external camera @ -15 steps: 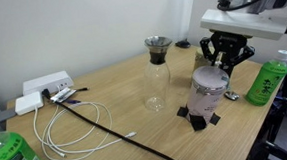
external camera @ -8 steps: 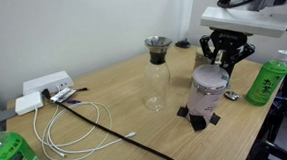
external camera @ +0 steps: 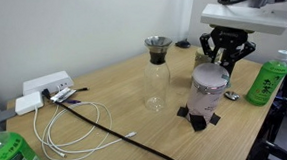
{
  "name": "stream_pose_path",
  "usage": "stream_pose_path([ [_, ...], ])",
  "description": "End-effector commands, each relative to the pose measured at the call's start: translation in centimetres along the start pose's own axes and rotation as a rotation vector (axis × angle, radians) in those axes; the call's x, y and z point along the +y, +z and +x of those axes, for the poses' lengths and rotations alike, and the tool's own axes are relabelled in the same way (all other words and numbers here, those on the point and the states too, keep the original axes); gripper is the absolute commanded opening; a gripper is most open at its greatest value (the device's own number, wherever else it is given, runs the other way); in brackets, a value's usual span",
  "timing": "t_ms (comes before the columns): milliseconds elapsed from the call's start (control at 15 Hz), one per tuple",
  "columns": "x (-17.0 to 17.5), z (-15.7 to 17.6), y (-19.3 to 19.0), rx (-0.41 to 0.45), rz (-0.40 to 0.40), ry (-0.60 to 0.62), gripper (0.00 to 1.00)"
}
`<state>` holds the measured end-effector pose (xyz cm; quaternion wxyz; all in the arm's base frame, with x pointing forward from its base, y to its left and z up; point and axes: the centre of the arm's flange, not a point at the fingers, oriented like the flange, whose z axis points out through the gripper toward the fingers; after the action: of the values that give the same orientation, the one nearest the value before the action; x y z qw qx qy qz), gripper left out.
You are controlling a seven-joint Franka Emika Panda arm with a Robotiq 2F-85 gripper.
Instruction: Open the bottle on the table
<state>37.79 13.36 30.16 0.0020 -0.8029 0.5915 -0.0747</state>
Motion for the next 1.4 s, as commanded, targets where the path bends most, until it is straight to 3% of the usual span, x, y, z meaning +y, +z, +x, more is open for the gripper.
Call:
stream_pose_path([
  [0,0.0,-0.3,-1.0,0.011,-0.004,-0.007,0.06],
  [800,-0.2,-0.4,-2.6,0.032,0.013,-0.005,0.06],
  [1333,-0.4,-0.9,-3.8,0.090,0.021,-0.002,0.06],
])
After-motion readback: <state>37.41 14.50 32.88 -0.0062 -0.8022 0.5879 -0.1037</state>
